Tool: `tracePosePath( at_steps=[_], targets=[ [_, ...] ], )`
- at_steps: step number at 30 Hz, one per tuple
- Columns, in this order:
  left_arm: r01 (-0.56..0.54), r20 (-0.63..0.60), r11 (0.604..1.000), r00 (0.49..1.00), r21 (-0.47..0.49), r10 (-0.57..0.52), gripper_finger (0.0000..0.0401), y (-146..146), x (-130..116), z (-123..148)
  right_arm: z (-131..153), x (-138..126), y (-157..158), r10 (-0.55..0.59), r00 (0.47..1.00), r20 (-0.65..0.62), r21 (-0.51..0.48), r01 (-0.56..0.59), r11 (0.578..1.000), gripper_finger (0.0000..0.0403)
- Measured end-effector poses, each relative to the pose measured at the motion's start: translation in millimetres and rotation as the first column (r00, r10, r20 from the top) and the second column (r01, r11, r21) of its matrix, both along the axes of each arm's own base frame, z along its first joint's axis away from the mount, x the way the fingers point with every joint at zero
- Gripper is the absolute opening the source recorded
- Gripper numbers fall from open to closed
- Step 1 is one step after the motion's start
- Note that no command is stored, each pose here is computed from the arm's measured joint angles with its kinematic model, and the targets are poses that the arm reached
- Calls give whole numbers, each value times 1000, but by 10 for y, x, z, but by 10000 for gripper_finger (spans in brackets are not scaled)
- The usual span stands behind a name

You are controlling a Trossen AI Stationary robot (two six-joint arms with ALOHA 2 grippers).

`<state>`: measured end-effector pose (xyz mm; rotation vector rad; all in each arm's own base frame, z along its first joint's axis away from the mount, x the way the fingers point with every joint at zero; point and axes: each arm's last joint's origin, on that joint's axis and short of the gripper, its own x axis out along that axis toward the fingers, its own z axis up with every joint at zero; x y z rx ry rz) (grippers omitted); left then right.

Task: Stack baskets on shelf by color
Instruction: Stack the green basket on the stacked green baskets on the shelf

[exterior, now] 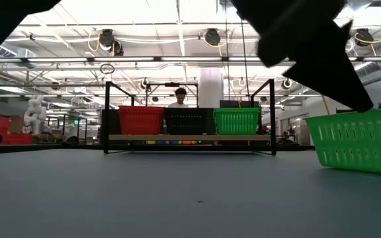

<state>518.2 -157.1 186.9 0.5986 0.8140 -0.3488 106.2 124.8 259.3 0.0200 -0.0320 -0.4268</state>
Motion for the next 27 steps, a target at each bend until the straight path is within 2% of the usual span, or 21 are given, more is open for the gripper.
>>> tracePosePath(
  at_steps=[5,9,12,16,18,22,27],
  targets=[
    [-15,22,1000,1000,-1,15,156,82,96,-138,0,0,0,1,1000,4,9,-1,1000,141],
    [-32,-7,999,999,-1,32,150,116,96,-210,0,0,1,2,1000,5,11,-2,1000,141],
    [-57,5,998,998,-23,57,116,118,105,-190,1,0,0,1,1000,5,9,-1,1000,141],
    [-63,7,998,998,-27,64,36,136,113,-188,1,0,1,2,1000,2,4,-2,1000,141],
    [-85,9,996,996,-38,86,14,167,123,-186,0,0,1,2,1000,2,3,-2,1000,141],
    [-135,16,988,991,-73,136,24,210,143,-176,1,0,1,2,1000,5,10,-2,1000,141],
    [-209,57,977,976,-27,211,8,206,119,-71,6,-1,0,2,1000,9,16,-2,1000,141]
  ],
)
